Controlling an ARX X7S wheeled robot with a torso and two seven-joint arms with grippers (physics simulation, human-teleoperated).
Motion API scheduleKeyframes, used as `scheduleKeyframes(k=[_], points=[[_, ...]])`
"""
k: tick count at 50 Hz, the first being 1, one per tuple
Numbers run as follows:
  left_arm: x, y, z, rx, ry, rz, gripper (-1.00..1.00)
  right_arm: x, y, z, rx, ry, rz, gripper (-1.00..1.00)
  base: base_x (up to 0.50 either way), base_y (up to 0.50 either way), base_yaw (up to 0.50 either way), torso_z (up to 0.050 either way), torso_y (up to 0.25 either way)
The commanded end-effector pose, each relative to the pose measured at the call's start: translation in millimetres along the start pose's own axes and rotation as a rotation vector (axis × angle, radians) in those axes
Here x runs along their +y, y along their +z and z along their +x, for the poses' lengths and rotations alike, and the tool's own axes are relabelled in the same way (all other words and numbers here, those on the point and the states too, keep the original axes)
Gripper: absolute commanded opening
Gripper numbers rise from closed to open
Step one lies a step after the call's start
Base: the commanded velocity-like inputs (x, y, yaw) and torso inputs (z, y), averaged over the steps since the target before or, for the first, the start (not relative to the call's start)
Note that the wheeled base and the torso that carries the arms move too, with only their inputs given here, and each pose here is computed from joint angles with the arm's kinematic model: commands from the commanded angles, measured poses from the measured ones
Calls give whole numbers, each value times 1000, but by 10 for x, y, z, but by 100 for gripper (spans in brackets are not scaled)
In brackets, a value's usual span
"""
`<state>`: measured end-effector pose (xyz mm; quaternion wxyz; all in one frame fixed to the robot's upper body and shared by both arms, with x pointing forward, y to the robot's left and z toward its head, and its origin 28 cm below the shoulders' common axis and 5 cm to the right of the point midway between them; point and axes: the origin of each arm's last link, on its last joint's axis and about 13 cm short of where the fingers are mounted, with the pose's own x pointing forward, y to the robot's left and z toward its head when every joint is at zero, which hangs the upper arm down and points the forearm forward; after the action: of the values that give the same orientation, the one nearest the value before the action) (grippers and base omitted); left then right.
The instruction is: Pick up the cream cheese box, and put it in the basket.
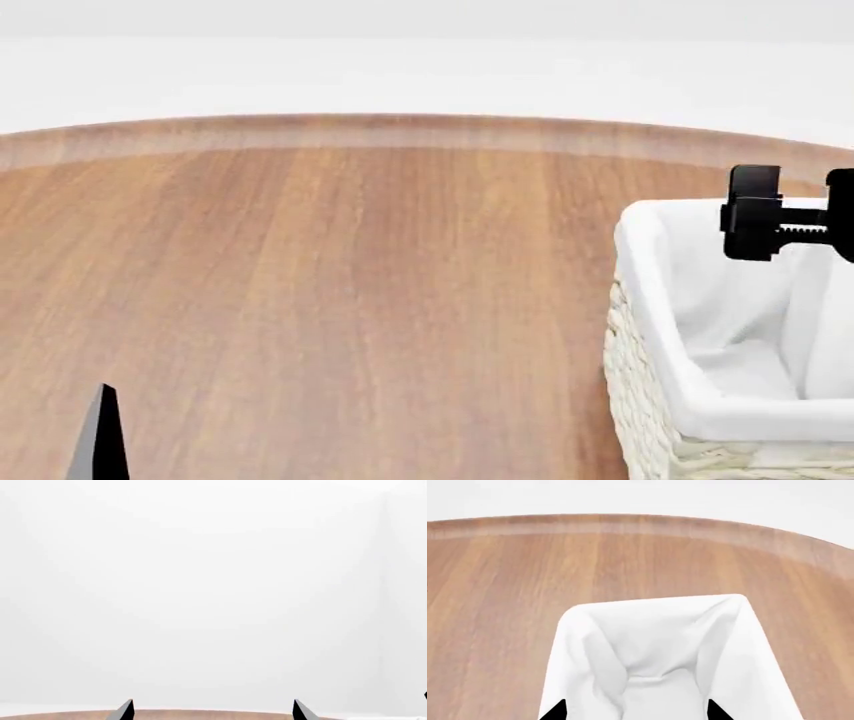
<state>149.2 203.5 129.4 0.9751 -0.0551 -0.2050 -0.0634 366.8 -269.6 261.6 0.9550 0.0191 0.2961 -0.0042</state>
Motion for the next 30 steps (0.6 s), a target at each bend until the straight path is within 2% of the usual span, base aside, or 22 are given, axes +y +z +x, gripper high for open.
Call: scheduleKeyframes(k=[1, 3, 4, 6, 8, 11, 12, 14, 17, 18, 19, 20, 23, 24, 26, 28, 29, 30], points=[[2, -14, 3, 1, 0, 0, 100, 144, 27, 85, -266, -37, 30, 100, 0, 0, 0, 0, 0], [7, -17, 8, 0, 1, 2, 100, 172, -12, 103, -329, -55, 48, 100, 0, 0, 0, 0, 0], [9, -19, 10, 0, 3, 1, 100, 208, -85, 126, -371, -60, 19, 100, 0, 0, 0, 0, 0], [8, -21, 9, 0, 2, 2, 100, 246, -160, 133, -393, -55, 32, 100, 0, 0, 0, 0, 0], [6, -20, 8, 1, 1, 2, 100, 288, -258, 150, -414, -64, 2, 100, 0, 0, 0, 0, 0], [3, -15, 5, 0, 2, 3, 100, 385, -416, 127, -522, -83, -4, 100, 0, 0, 0, 0, 0], [2, -16, 5, 1, 2, 3, 100, 444, -508, 113, -567, -84, -29, 100, 0, 0, 0, 0, 0], [-2, -20, 2, 2, 1, 4, 100, 556, -621, 50, -637, 2, 21, 100, 0, 0, 0, 0, 0], [-10, -22, -3, 5, -1, 3, 100, 702, -777, -58, -736, 20, 0, 100, 0, 0, 0, 0, 0], [-20, -16, -10, 4, -4, 5, 100, 806, -904, -135, -788, 74, 76, 100, 0, 0, 0, 0, 0], [-20, -15, -9, 4, -4, 2, 100, 846, -978, -151, -784, 100, 87, 100, 0, 0, 0, 0, 0], [-21, -21, -9, 5, -5, 4, 100, 916, -1079, -183, -808, 109, 54, 100, 0, 0, 0, 0, 0], [-18, -47, -7, 10, -4, 6, 100, 1113, -1387, -217, -859, 118, 55, 100, 0, 0, 0, 0, 0], [-22, -52, -9, 11, -5, 6, 100, 1215, -1556, -208, -899, 87, -23, 100, 0, 0, 0, 0, 0], [-27, -67, -11, 16, -7, 6, 100, 1315, -1710, -183, -908, 99, -53, 100, 0, 0, 0, 0, 0], [-31, -97, -11, 22, -10, 10, 100, 1395, -1827, -182, -927, 80, -71, 100, 0, 0, 0, 0, 0], [-34, -128, -9, 27, -11, 11, 100, 1454, -1915, -194, -926, 88, -41, 100, 0, 0, 0, 0, 0], [-37, -149, -7, 31, -13, 12, 100, 1490, -1985, -193, -938, 77, -69, 100, 0, 0, 0, 0, 0]])
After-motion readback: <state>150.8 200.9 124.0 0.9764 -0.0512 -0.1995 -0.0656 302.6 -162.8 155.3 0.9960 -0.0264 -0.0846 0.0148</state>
